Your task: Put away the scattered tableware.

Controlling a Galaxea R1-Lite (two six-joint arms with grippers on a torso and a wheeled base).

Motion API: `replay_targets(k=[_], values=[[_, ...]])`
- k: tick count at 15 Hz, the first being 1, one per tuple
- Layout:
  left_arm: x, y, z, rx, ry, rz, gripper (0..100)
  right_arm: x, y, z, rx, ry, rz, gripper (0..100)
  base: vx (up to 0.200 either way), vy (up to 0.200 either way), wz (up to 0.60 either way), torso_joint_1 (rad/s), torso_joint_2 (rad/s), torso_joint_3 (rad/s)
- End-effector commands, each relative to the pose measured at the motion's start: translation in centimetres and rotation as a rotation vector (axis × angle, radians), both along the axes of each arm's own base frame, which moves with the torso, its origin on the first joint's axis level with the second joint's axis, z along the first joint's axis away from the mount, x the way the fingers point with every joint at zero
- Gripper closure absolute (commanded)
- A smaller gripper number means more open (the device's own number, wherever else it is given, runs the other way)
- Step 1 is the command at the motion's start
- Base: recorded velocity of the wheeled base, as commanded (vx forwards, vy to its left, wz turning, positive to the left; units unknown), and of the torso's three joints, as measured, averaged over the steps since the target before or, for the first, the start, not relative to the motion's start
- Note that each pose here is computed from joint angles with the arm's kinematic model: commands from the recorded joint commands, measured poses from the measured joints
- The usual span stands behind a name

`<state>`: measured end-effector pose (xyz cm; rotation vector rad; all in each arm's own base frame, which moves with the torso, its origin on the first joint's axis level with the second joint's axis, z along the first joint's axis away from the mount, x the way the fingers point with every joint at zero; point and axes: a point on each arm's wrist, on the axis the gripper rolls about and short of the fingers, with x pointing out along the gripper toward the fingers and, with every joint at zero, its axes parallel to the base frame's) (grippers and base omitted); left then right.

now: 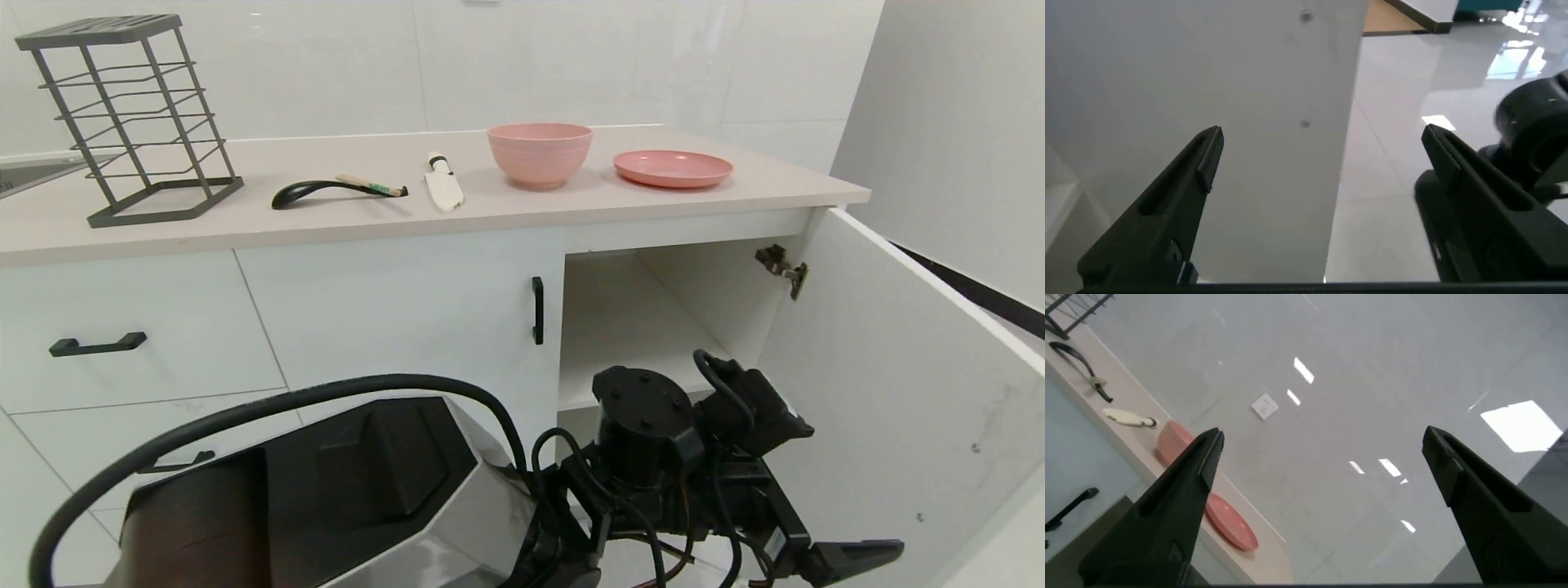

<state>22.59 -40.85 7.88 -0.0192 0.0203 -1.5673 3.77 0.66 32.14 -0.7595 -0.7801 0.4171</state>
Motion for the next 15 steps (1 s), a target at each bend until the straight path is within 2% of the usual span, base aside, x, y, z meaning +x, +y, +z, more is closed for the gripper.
replay_targets(k=[1, 2, 3, 4, 5, 6, 7, 8, 10, 11, 12, 14, 15], values=[[0.7, 0.2, -0.3, -0.003, -0.001, 0.02, 0, -0.2, 0.1, -1.0, 0.004, 0.02, 0.0, 0, 0.0, 0.0, 0.0, 0.0, 0.0, 0.0], [1.2, 0.7, 0.9, -0.052, -0.025, 0.039, 0, -0.6, 0.2, -1.3, 0.001, 0.016, 0.003, 0, 0.0, 0.0, 0.0, 0.0, 0.0, 0.0], [1.3, 1.6, 2.6, -0.085, -0.035, 0.053, 0, -0.8, 0.3, -1.4, -0.002, 0.013, 0.007, 0, 0.0, 0.0, 0.0, 0.0, 0.0, 0.0], [1.2, 2.6, 4.1, -0.105, -0.039, 0.063, 0, -1.0, 0.3, -1.5, -0.012, 0.014, 0.016, 0, 0.0, 0.0, 0.0, 0.0, 0.0, 0.0], [0.6, 4.8, 7.1, -0.136, -0.056, 0.084, 0, -1.3, 0.5, -2.0, -0.033, 0.02, 0.038, 0, 0.0, 0.0, 0.0, 0.0, 0.0, 0.0], [-0.2, 6.8, 8.8, -0.146, -0.061, 0.114, 0, -1.4, 0.5, -2.7, -0.04, 0.03, 0.045, 0, 0.0, 0.0, 0.0, 0.0, 0.0, 0.0], [-0.8, 8.2, 9.6, -0.146, -0.058, 0.141, 0, -1.4, 0.5, -3.2, -0.047, 0.036, 0.048, 0, 0.0, 0.0, 0.0, 0.0, 0.0, 0.0], [-2.0, 11.1, 10.2, -0.13, -0.03, 0.197, 0, -1.4, 0.6, -4.3, -0.046, 0.06, 0.083, 0, 0.0, 0.0, 0.0, 0.0, 0.0, 0.0], [-3.0, 15.4, 10.3, -0.12, -0.015, 0.275, 0, -1.6, 0.7, -5.9, -0.041, 0.09, 0.128, 0, 0.0, 0.0, 0.0, 0.0, 0.0, 0.0], [-3.6, 17.8, 10.6, -0.125, -0.009, 0.328, 0, -1.9, 0.8, -6.6, -0.043, 0.098, 0.161, 0, 0.0, 0.0, 0.0, 0.0, 0.0, 0.0], [-3.9, 19.1, 10.8, -0.127, -0.004, 0.354, 0, -1.9, 0.9, -6.9, -0.044, 0.105, 0.187, 0, 0.0, 0.0, 0.0, 0.0, 0.0, 0.0], [-5.7, 24.8, 11.7, -0.15, -0.018, 0.46, 0, -1.7, 1.0, -8.4, -0.044, 0.144, 0.231, 0, 0.0, 0.0, 0.0, 0.0, 0.0, 0.0], [-6.8, 27.5, 11.4, -0.149, -0.025, 0.522, 0, -1.9, 1.0, -9.0, -0.048, 0.148, 0.243, 0, 0.0, 0.0, 0.0, 0.0, 0.0, 0.0]])
